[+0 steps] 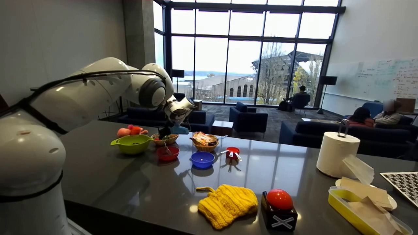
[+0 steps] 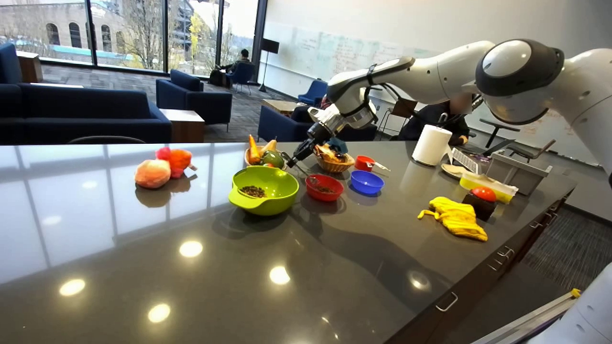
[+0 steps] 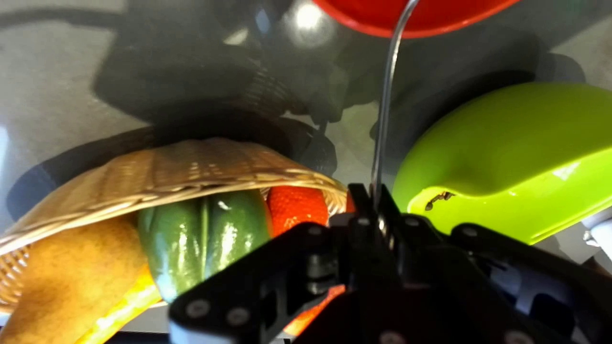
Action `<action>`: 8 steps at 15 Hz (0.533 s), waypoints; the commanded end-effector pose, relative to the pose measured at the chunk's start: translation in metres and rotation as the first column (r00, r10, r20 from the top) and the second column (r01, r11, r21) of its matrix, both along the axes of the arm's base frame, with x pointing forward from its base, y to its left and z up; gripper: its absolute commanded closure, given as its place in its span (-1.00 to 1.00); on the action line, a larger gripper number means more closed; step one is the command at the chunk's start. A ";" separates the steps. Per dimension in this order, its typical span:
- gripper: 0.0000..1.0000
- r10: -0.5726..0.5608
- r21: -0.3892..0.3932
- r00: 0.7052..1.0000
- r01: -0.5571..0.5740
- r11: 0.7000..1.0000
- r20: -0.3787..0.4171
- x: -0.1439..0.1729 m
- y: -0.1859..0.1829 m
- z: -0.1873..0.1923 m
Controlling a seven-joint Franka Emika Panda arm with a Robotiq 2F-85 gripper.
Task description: Remove the spoon in the yellow basket and use it to stir the content in the orange bowl
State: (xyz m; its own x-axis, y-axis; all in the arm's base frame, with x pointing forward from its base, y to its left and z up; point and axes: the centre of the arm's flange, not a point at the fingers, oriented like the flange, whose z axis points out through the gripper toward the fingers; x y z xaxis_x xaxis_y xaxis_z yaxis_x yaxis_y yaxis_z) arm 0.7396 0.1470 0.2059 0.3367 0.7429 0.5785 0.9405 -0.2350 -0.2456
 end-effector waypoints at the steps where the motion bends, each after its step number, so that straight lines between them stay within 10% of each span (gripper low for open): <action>1: 0.98 0.019 -0.034 1.000 -0.018 0.999 0.019 -0.015 -0.017 0.005; 8: 0.98 0.063 -0.036 0.996 -0.061 0.997 0.070 -0.023 -0.033 0.000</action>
